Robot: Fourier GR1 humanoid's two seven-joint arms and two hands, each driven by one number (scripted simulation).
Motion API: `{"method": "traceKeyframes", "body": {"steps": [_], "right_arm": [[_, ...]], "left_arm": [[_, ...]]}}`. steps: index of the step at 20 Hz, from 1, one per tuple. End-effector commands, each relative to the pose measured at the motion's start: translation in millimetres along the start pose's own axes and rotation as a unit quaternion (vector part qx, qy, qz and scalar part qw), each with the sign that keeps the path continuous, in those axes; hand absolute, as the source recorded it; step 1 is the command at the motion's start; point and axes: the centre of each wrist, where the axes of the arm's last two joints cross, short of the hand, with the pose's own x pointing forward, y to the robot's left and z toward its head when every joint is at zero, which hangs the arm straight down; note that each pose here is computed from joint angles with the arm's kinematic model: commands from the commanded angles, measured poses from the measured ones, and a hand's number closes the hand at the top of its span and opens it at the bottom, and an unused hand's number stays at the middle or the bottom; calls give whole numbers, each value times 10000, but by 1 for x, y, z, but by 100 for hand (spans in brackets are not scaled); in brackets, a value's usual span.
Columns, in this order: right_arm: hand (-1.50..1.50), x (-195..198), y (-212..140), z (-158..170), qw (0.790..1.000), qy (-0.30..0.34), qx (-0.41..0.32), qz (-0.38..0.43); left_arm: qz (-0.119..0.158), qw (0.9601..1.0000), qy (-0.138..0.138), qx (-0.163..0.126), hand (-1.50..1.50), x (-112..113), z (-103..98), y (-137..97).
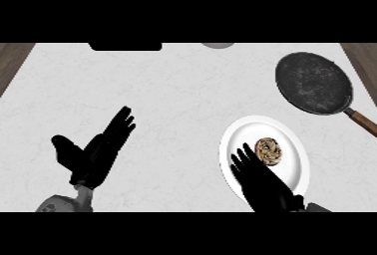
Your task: Pick the cupcake from the plate and place it in the pan
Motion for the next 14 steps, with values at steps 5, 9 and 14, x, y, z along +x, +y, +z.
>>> {"method": "traceKeyframes", "body": {"steps": [5, 9, 14], "right_arm": [[-150, -15, 7, -3, 9999, 93, -28, 56], [-150, -20, 13, -14, 9999, 85, -112, 86], [-150, -32, 21, -38, 9998, 177, -78, 82]], "left_arm": [[-62, 10000, 7, 1, 0, 7, -2, 9], [14, 10000, 24, 36, 0, 10, 5, -14], [-40, 10000, 29, 42, 0, 13, 2, 2]]}}
